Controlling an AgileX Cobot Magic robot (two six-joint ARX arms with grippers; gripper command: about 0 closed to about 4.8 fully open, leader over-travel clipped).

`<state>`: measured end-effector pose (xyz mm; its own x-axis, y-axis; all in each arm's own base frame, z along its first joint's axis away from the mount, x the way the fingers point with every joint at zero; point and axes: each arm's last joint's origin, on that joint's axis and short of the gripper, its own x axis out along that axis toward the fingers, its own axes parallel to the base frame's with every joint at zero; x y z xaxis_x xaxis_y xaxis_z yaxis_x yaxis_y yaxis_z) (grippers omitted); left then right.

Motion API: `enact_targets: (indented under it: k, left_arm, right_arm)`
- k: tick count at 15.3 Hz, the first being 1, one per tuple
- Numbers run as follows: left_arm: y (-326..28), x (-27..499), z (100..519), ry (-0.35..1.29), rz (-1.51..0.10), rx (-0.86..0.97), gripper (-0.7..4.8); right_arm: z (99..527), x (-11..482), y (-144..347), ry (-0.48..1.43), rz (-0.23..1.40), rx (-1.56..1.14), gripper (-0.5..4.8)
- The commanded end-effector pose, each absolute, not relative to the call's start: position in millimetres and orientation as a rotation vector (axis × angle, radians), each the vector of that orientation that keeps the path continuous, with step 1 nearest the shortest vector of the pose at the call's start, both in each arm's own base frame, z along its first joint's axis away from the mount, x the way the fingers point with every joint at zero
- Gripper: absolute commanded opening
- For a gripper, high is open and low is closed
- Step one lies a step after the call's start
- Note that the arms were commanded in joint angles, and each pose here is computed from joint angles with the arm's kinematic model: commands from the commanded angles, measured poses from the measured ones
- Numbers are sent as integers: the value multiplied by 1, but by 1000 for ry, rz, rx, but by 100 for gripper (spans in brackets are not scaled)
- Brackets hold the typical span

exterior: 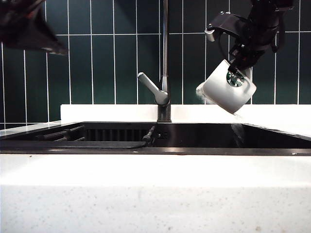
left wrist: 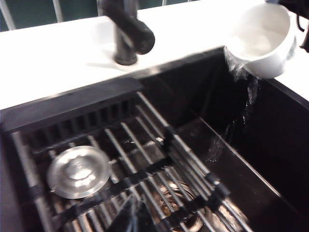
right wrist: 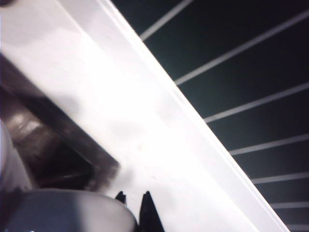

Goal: Pick up the mug next to the sink, go to the faucet to get some water, pour the water into the sink, and finally put the mug back to its place.

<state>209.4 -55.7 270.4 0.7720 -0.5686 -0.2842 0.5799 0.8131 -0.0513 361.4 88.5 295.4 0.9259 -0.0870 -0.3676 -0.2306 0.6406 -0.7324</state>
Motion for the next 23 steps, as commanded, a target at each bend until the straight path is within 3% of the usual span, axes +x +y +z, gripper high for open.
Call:
enact_targets:
  k: [1,5,8,14,18,23]
  left_arm:
    - [-53,197,257,291,-608,-23,-6]
    - [-53,197,255,284,-608,-29,-6]
    - [-53,197,257,267,-608,-27,-6]
    - [-53,196,257,291,-596,-112,-6]
    - [-52,189,257,299,-597,-135,-6]
    - [-46,165,243,270,-570,-141,-6]
  right_arm:
    - [315,361,86,313,10,-970,-1]
    - [314,360,91,300,79,-1210,-1]
    - [318,359,99,216,158,-1570,-1]
    - [327,358,108,104,130,-1717,-2]
    - [324,348,138,-13,271,-1755,-1]
    - [322,344,148,-9,298,-1736,-1]
